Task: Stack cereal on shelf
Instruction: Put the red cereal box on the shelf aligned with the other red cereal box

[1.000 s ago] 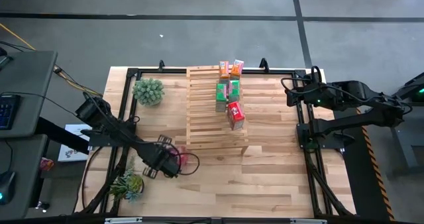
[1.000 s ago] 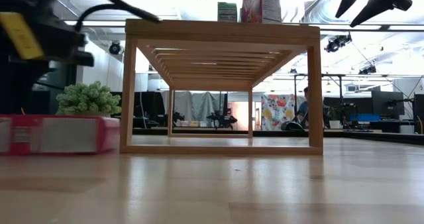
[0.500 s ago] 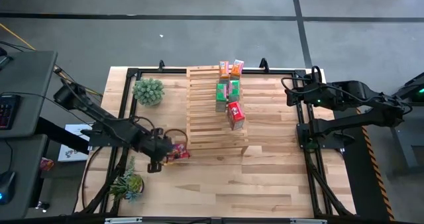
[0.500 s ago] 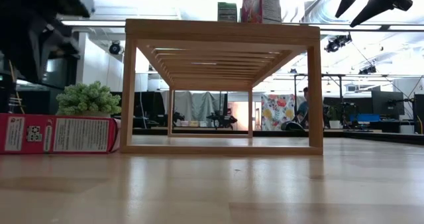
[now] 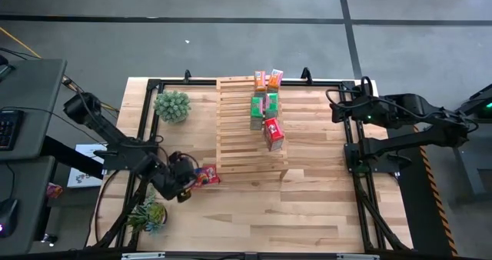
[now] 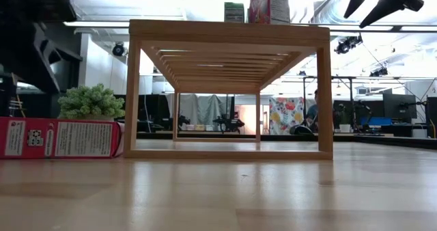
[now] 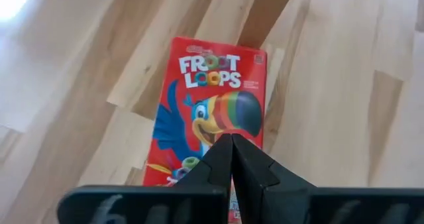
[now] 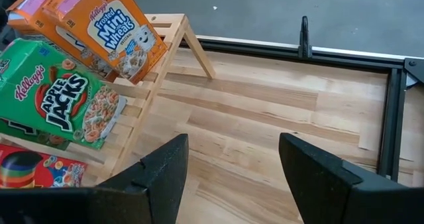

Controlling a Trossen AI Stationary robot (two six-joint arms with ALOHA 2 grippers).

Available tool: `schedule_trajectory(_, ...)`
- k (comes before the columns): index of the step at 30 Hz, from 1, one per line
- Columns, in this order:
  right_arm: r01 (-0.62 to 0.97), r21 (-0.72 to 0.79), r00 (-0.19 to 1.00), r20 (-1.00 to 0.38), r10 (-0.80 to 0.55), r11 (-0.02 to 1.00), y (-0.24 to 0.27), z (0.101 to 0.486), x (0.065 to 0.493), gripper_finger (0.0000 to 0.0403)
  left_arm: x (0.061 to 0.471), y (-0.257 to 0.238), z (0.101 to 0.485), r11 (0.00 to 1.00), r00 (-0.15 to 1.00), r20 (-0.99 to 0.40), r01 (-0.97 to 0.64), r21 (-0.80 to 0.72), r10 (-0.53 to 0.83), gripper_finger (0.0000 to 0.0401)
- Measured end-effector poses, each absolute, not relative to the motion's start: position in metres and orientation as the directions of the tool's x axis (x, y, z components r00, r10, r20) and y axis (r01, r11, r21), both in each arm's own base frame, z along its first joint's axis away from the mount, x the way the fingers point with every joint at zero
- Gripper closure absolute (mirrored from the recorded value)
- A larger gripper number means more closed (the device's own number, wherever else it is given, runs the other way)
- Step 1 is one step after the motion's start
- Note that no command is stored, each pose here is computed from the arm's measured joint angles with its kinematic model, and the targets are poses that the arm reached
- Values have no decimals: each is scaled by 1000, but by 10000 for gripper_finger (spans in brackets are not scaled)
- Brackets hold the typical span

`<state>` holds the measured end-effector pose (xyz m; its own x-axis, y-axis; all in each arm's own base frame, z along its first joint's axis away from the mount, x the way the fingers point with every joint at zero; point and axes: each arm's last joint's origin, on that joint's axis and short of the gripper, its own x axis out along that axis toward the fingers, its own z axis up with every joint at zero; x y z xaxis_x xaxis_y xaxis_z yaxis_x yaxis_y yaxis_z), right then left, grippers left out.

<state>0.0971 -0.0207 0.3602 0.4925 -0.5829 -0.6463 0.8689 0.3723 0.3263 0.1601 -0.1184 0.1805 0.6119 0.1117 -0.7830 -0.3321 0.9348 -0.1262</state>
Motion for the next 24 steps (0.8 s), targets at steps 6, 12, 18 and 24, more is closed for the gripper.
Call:
schedule_trajectory(6,873,320,484,-653,-582,367,-21,359,100,174,137,-131,183,932,636,-761,-339,-130,126,401)
schedule_trajectory(12,876,314,479,-657,-583,366,-21,359,102,174,104,-122,197,925,686,-709,-356,-132,163,401)
schedule_trajectory(18,880,302,470,-664,-582,366,-21,357,106,174,88,-104,178,893,806,-591,-239,-382,-37,401)
schedule_trajectory(24,886,323,463,-669,-582,333,-21,357,107,174,83,-94,153,876,883,-459,-137,-463,-104,401)
